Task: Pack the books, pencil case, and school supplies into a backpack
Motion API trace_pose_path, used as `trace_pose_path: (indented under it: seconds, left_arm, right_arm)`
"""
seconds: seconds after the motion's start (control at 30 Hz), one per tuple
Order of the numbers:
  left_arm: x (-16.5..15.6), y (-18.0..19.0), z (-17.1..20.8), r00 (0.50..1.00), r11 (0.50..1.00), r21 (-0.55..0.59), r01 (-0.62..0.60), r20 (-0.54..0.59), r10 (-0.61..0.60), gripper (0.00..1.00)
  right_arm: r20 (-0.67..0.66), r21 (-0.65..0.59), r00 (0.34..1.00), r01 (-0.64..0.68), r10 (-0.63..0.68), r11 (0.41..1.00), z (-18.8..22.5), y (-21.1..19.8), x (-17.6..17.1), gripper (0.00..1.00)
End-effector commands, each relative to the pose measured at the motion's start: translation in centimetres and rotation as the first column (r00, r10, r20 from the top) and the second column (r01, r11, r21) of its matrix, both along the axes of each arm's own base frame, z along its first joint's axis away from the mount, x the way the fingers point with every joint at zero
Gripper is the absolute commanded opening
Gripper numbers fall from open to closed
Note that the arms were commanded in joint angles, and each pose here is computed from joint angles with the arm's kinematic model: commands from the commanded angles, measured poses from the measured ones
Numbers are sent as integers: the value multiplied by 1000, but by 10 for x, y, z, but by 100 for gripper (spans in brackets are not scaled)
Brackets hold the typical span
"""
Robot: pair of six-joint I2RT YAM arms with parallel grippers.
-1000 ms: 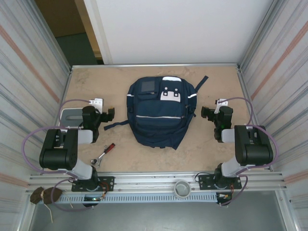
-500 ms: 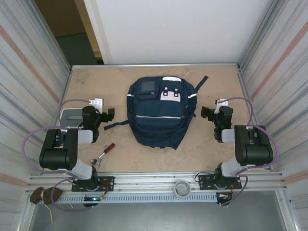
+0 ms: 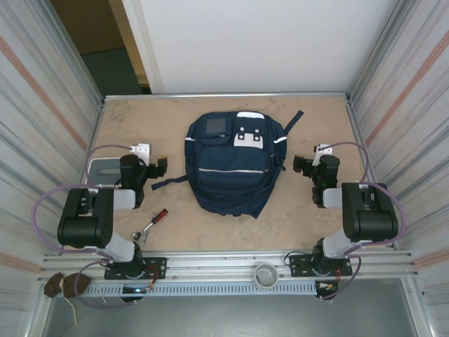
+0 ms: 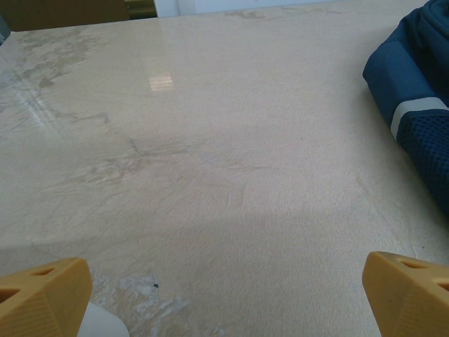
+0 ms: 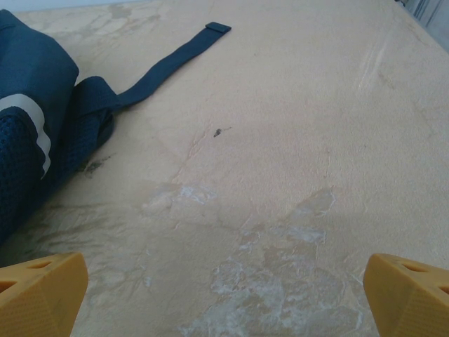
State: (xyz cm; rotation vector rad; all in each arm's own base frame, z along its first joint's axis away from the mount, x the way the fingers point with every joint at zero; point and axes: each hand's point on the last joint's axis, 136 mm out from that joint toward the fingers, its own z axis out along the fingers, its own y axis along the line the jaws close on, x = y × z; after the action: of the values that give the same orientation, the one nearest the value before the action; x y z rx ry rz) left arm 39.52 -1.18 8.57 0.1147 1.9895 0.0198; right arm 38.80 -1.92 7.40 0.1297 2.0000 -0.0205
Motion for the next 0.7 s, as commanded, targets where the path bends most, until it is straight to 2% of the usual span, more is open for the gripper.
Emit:
trace_pose_path:
  seconds: [0.0, 0.67]
  left_arm:
    - [1, -3, 5, 1000, 1000, -11, 14, 22, -14, 99]
    - [1, -3, 6, 1000, 1000, -12, 11, 24, -10, 99]
  right_arm:
    - [23, 19, 1000, 3, -4, 1000, 9, -1, 7, 99]
    - [17, 20, 1000, 2, -3, 1000, 7, -1, 7, 99]
